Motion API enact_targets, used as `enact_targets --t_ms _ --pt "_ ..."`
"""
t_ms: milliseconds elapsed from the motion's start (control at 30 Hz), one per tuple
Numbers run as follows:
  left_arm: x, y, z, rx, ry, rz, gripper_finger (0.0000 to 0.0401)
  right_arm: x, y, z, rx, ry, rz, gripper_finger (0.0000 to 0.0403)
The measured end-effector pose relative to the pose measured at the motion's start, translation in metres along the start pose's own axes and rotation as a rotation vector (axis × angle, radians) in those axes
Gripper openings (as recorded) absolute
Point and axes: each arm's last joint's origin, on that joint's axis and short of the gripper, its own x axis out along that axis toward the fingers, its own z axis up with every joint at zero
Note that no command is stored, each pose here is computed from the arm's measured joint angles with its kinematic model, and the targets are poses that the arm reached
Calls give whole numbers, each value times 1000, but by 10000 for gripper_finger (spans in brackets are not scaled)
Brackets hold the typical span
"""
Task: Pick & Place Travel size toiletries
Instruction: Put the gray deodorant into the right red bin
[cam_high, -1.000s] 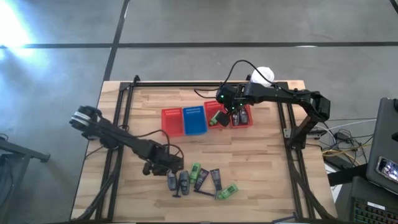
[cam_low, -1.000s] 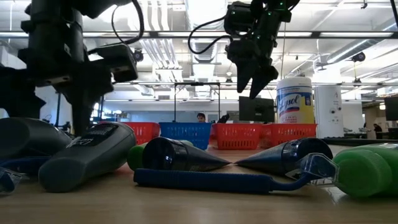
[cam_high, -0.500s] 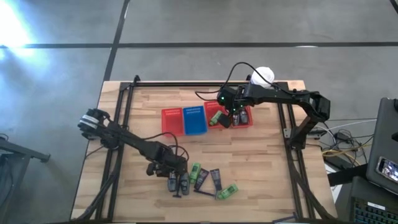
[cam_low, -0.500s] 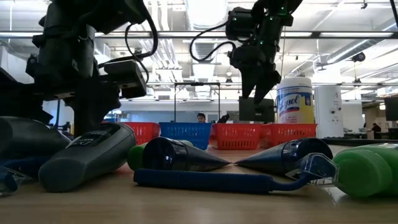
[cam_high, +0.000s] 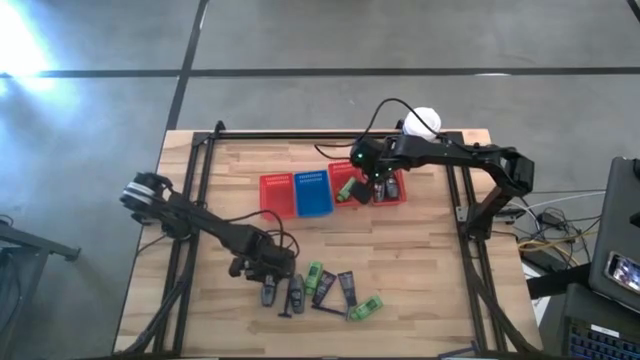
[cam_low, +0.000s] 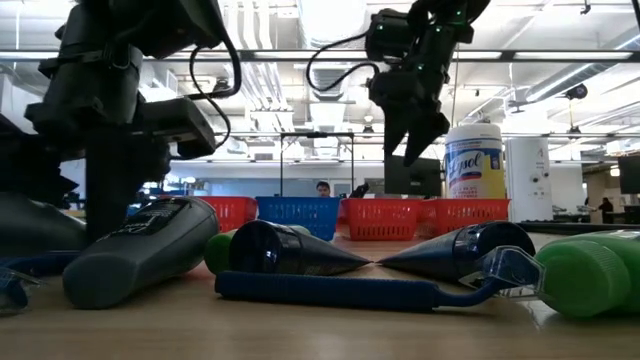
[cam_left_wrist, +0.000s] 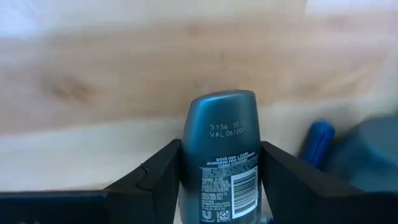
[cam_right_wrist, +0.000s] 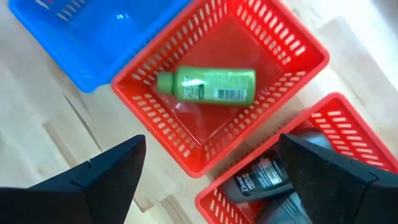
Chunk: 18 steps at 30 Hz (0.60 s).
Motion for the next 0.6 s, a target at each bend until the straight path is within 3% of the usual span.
enact_targets --t_ms 333,467,600 --pt "-60 22 14 1 -245 -189 190 -37 6 6 -18 -164 213 363" --pt "-87 39 16 -34 -349 -345 190 -49 9 9 -29 -231 299 363" --pt "-120 50 18 -57 -531 -595 190 -55 15 17 -48 -297 453 363"
